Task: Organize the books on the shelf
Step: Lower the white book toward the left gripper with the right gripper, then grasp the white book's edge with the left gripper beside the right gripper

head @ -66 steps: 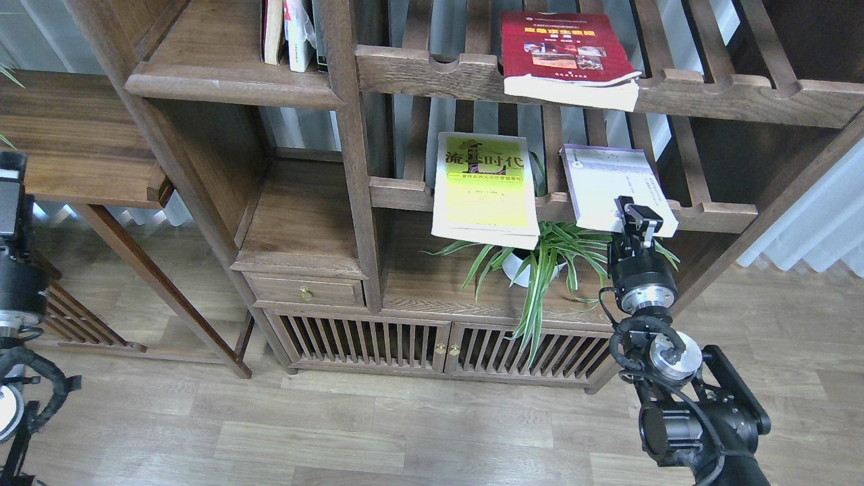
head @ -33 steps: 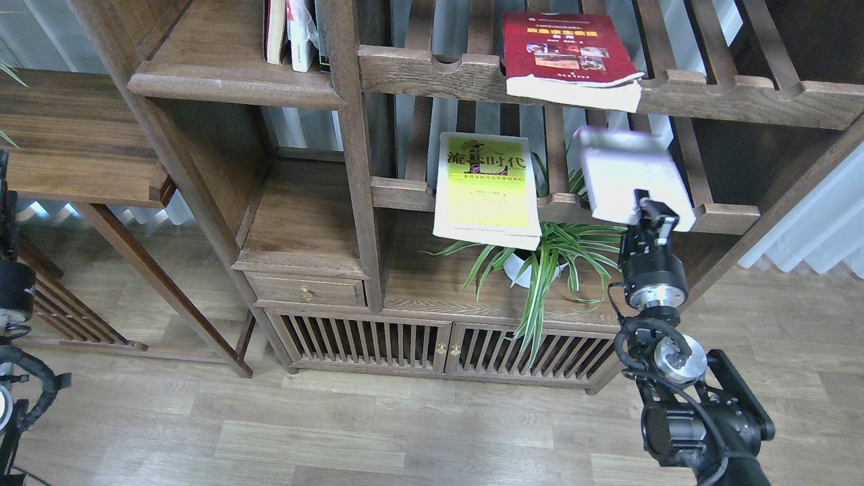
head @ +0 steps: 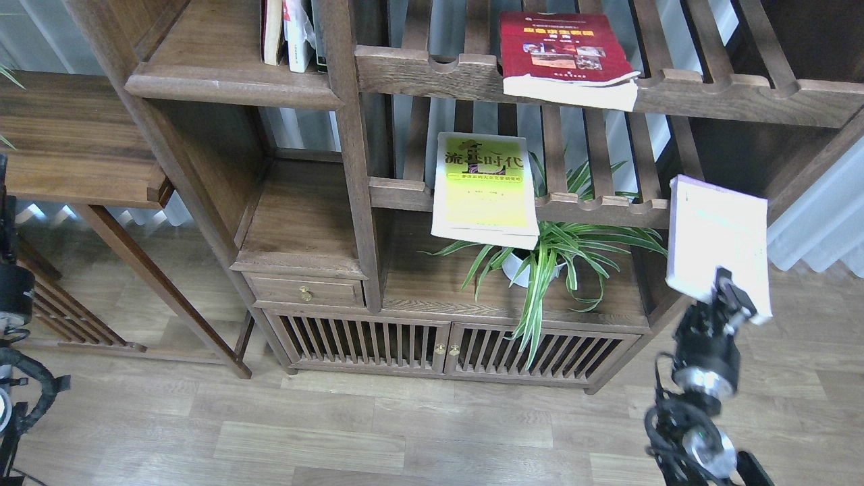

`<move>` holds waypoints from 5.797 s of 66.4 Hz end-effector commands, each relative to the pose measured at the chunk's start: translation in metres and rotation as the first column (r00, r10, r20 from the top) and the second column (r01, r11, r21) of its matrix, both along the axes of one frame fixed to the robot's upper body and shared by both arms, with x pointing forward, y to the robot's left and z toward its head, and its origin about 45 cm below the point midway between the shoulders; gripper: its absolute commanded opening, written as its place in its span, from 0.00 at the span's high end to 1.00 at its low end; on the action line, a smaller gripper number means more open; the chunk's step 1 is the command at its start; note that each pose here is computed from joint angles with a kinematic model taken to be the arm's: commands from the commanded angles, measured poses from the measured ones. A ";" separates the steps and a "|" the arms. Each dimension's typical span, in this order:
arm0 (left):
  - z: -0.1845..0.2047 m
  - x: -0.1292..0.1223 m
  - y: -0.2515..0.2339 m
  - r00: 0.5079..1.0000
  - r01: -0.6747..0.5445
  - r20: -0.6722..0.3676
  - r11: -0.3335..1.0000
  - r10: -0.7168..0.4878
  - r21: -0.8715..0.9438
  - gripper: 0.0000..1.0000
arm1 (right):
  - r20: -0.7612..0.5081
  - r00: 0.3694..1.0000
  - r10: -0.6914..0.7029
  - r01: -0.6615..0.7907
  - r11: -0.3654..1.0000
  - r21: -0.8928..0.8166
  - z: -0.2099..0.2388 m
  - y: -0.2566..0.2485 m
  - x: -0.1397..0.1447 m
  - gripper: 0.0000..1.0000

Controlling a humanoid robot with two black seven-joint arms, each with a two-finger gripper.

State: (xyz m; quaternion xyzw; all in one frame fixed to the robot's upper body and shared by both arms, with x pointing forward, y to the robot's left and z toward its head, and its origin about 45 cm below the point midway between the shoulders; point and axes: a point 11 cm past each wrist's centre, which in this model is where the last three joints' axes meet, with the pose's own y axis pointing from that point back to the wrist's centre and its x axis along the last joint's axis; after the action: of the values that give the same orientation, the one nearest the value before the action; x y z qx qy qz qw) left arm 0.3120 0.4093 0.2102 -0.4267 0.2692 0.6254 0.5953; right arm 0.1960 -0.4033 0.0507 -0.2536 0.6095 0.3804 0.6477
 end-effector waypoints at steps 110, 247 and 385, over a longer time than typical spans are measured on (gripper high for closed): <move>-0.149 -0.081 -0.045 0.626 0.591 -0.581 0.803 -0.519 -0.080 0.00 | -0.140 0.424 0.895 -0.893 0.438 0.100 -0.057 0.255 -0.019 0.97; -0.110 -0.095 -0.096 0.777 0.442 -0.199 0.743 -0.597 -0.503 0.00 | -0.040 0.250 0.967 -0.955 0.240 -0.174 0.009 0.289 -0.002 0.99; -0.165 -0.143 -0.207 0.536 0.554 -0.286 0.587 -0.794 -0.590 0.97 | -0.007 0.122 0.992 -0.992 0.122 -0.036 -0.008 0.318 -0.046 0.01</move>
State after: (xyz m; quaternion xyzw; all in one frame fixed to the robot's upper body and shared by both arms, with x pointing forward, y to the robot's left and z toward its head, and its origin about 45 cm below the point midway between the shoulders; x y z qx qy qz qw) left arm 0.1664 0.1953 0.0419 -0.2148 0.7043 0.3464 0.5812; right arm 0.1460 -0.0814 0.0451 -0.6083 0.2794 0.7053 0.2332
